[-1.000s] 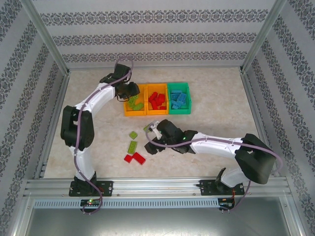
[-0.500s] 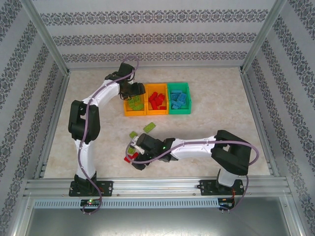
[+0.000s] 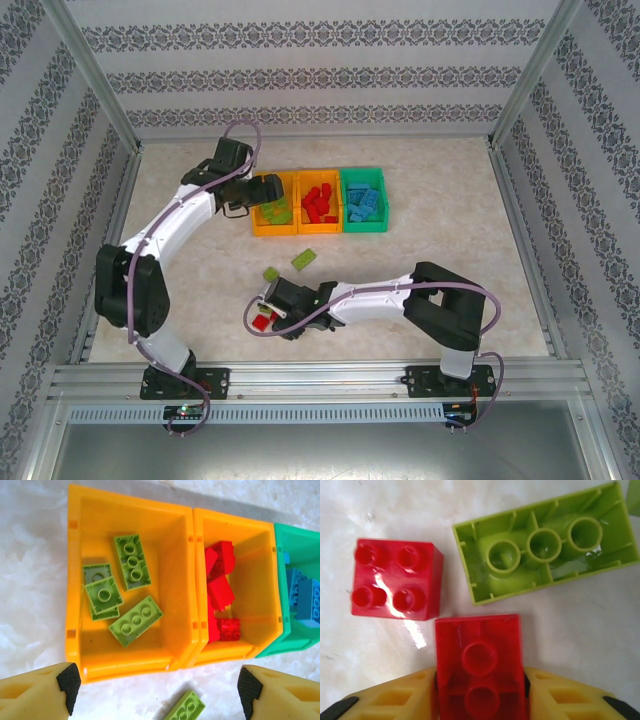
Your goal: Sort the legos into containers by color
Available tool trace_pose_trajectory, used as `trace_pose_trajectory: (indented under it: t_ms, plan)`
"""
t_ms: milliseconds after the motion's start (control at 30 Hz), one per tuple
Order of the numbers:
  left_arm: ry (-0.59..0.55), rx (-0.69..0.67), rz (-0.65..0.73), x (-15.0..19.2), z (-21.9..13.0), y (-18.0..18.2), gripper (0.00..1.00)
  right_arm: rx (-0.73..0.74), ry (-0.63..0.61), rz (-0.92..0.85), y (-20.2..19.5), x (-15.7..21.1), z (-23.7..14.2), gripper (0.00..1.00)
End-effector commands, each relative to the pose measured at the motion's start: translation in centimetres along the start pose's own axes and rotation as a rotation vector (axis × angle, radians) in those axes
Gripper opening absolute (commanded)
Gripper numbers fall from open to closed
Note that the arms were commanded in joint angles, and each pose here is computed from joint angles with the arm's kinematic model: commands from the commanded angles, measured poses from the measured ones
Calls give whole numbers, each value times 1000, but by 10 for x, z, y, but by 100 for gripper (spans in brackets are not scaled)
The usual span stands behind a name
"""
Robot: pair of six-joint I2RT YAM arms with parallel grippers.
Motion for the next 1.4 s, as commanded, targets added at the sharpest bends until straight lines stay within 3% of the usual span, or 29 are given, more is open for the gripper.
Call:
trace_pose_trajectory:
  t_ms: [0,267,433,567,800,1067,1367]
  plan:
    - [-33,-22,24,8,-11,9,86,65,-9,6,-13,2,-8,35]
    - [-20,-55,31,55,-27,16,91,5,-233,142,-57,-40,-60,32]
    - [30,-111,57,97,-23,23,92,-10,-311,324,-120,-77,-73,31]
    - [58,-129,101,122,-23,23,92,51,-340,501,-183,-102,-81,31]
    - [92,-93,207,165,-29,13,92,150,-324,671,-253,-127,-74,31]
    - [171,-55,325,213,-34,0,92,224,-287,740,-288,-135,-60,41]
    - [272,-30,379,252,-33,-3,91,221,-282,766,-301,-137,-60,53]
Point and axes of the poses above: each hand's point on the last joint's axis, 136 mm out from that joint toward the fingers, its own z axis out along the fingers, its own y axis along the line the jaws close on, x = y × z, the point moved 6 cm from there along -z, back along the fingers, and after that the axes turned 8 degrees about z, right-handed, at the moved point
